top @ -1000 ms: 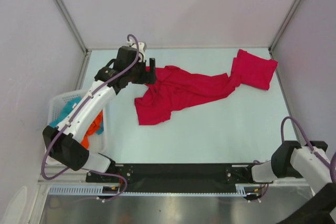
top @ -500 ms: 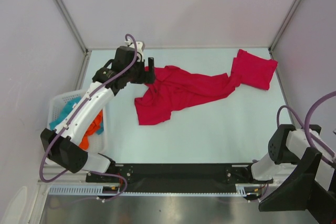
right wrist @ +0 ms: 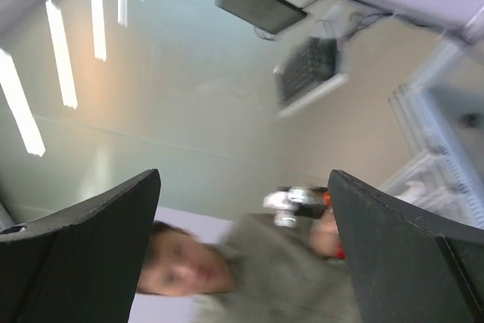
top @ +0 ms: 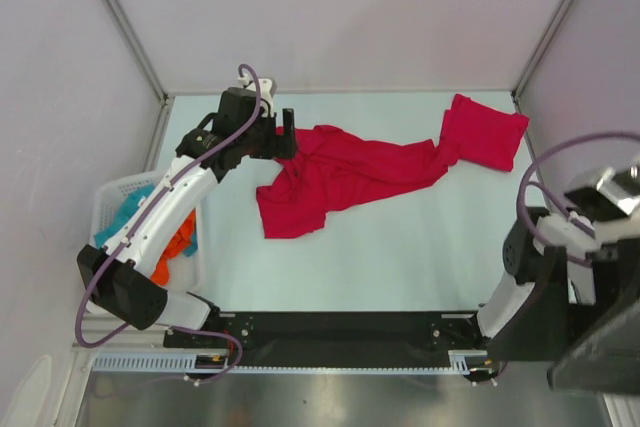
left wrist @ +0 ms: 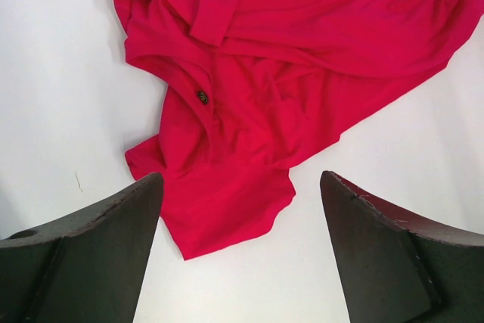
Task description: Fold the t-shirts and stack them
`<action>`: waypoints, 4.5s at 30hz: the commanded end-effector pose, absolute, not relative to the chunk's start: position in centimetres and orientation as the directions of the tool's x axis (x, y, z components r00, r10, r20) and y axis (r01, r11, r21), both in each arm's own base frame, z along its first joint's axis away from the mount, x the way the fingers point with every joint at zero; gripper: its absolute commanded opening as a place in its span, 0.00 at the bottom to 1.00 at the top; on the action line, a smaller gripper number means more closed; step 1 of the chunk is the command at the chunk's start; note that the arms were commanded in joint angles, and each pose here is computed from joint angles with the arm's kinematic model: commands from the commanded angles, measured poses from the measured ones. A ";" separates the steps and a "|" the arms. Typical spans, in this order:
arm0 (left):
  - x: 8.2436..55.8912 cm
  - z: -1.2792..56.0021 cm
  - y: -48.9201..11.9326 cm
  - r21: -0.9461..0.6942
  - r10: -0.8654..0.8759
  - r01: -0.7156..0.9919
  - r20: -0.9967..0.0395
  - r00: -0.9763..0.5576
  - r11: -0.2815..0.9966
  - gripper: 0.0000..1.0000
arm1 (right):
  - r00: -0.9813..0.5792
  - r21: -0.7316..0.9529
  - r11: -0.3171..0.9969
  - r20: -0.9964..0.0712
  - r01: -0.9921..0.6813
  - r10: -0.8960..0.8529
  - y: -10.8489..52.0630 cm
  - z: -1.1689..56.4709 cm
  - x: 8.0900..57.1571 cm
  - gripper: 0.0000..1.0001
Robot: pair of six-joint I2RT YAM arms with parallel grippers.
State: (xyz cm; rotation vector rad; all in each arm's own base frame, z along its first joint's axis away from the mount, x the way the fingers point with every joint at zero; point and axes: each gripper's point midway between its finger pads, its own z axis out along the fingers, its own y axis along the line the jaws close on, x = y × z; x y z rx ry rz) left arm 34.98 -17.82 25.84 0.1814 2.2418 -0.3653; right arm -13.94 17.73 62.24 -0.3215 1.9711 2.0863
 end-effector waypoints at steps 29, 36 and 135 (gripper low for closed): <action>34.8 28.4 -19.3 -0.257 -0.028 0.315 -0.813 -0.582 0.914 0.89 | -0.708 -0.010 -0.935 -0.651 -0.353 0.274 5.4 71.2 -19.1 1.00; 35.0 28.3 -19.3 -0.256 -0.030 0.310 -0.812 -0.583 0.916 0.89 | -0.602 -0.435 -0.879 -0.654 -0.195 0.457 -0.1 70.2 -20.6 1.00; 32.4 33.9 -23.6 -0.166 0.049 0.362 -0.855 -0.517 0.917 0.89 | -0.607 0.193 -0.769 -0.737 -0.610 0.297 11.3 73.9 -8.3 1.00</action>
